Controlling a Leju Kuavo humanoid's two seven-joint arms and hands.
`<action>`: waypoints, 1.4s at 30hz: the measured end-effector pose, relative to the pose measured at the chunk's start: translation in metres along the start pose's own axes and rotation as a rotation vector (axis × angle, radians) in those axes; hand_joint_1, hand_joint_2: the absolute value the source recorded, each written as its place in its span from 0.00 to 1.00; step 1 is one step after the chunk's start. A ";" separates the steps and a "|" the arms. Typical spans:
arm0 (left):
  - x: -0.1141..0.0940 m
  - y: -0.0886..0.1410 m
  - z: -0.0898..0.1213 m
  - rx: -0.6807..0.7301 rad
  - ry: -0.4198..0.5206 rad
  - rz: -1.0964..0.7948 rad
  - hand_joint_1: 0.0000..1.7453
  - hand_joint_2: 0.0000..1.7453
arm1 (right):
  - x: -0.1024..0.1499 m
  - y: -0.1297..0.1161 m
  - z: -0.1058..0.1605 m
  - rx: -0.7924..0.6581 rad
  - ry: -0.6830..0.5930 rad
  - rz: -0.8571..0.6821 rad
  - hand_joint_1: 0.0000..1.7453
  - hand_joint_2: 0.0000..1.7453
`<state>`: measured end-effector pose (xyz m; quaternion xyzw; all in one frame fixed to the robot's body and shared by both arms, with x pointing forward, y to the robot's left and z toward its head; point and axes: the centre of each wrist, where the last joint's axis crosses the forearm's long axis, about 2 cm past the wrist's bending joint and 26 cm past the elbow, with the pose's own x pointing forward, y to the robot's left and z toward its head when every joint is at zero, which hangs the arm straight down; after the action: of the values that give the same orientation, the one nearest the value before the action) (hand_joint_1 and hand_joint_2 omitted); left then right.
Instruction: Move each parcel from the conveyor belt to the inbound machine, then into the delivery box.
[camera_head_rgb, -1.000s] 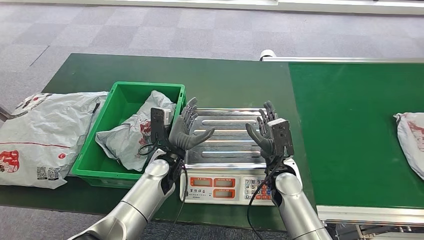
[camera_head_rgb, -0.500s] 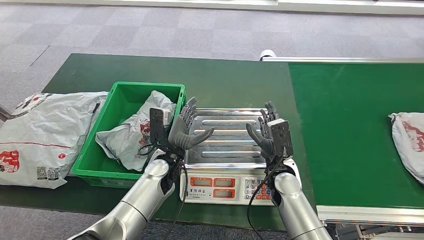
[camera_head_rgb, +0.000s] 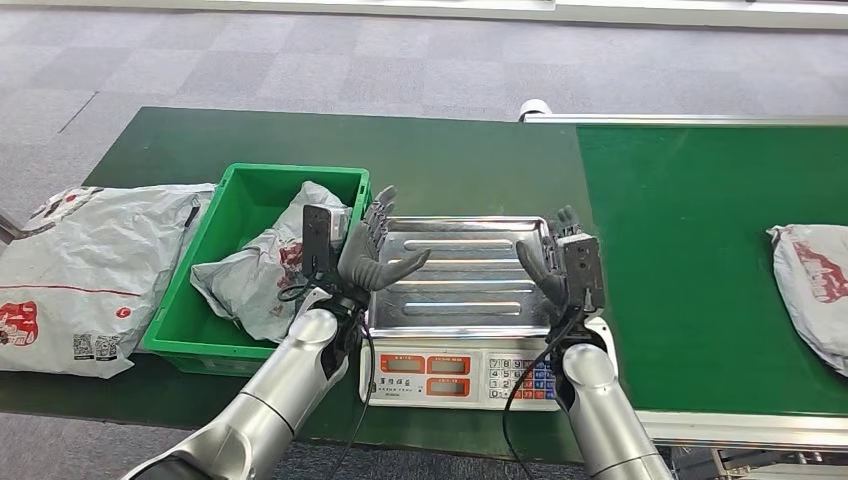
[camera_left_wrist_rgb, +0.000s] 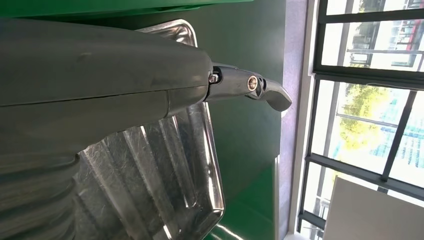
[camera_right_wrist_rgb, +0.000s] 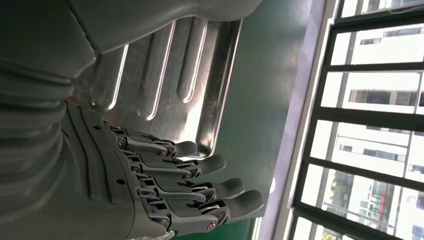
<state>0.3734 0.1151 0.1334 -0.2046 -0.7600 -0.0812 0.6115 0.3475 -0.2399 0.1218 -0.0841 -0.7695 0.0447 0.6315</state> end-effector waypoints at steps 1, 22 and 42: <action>0.000 0.000 0.000 -0.001 -0.001 0.000 0.00 1.00 | -0.001 -0.005 0.000 -0.008 0.006 0.013 0.00 1.00; -0.004 0.003 0.008 0.008 -0.002 0.009 0.00 1.00 | -0.019 -0.104 -0.009 -0.130 0.053 0.352 0.00 1.00; -0.006 0.006 0.020 0.033 -0.002 0.033 0.00 1.00 | -0.035 -0.178 -0.003 -0.303 0.188 0.672 0.00 1.00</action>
<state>0.3591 0.1268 0.1218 -0.2072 -0.7583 -0.0582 0.6154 0.3439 -0.4208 0.1198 -0.4280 -0.6356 0.1272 0.6298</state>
